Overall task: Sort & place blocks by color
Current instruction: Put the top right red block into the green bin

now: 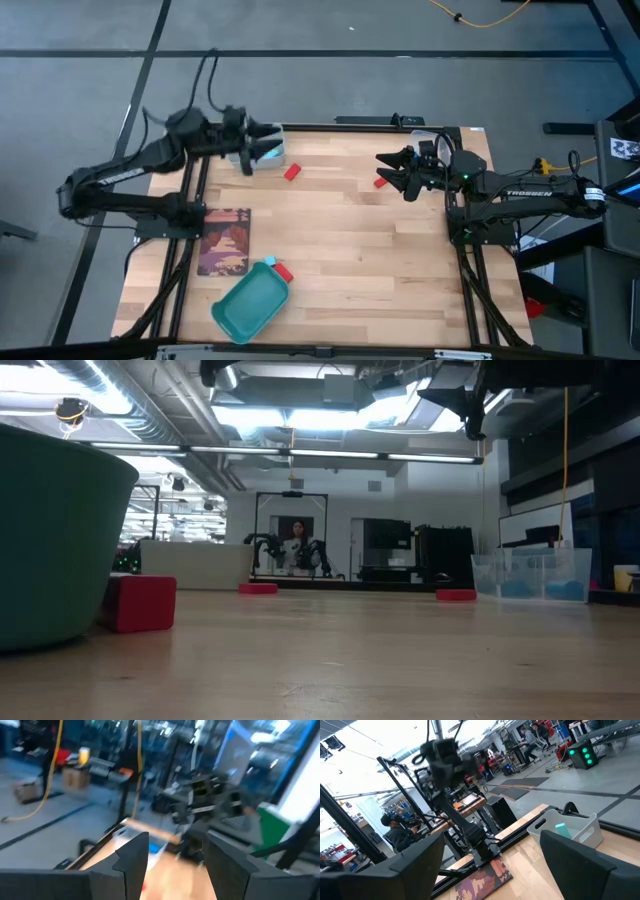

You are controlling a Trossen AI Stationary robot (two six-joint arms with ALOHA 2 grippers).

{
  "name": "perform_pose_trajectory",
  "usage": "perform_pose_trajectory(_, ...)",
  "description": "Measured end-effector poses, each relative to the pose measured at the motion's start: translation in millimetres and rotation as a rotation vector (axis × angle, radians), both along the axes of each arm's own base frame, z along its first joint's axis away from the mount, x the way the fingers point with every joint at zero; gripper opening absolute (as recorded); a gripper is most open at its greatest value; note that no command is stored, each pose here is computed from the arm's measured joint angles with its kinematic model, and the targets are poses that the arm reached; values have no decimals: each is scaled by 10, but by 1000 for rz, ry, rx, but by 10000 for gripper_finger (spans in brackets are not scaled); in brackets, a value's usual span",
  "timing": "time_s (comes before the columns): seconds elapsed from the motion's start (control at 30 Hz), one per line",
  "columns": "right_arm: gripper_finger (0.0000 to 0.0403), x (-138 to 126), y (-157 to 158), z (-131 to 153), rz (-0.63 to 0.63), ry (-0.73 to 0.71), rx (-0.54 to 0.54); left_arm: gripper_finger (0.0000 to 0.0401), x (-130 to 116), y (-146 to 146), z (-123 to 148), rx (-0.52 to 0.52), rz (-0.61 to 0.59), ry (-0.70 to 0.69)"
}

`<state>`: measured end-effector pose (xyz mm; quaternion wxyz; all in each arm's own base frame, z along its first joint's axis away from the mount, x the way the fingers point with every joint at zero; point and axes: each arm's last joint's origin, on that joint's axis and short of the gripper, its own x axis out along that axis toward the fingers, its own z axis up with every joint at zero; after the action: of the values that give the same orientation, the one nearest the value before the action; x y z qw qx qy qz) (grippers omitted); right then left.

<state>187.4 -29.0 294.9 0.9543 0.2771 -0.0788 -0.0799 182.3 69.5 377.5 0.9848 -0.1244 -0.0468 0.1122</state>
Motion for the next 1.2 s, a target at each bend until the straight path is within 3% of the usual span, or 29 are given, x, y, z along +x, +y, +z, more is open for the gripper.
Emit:
perform_pose_trajectory(0.17, 332, 0, 0, -1, 0, 0, 0, 179, -47, -202, -344, -34, -38, -147)
perform_pose_trajectory(0.3, 332, 0, 0, 0, 0, 0, 1, 179, -48, -260, -544, -72, -23, -139)
perform_pose_trajectory(0.9, 332, -1, -7, -7, -24, 6, 11, 179, -46, -277, -552, -39, -19, -139)
perform_pose_trajectory(1.0, 332, 15, -33, -8, -94, 158, 101, 179, -48, -271, -552, -42, 1, -140)
perform_pose_trajectory(1.2, 332, 34, -190, 153, -359, 698, 427, 179, -47, -269, -552, -43, 6, -140)
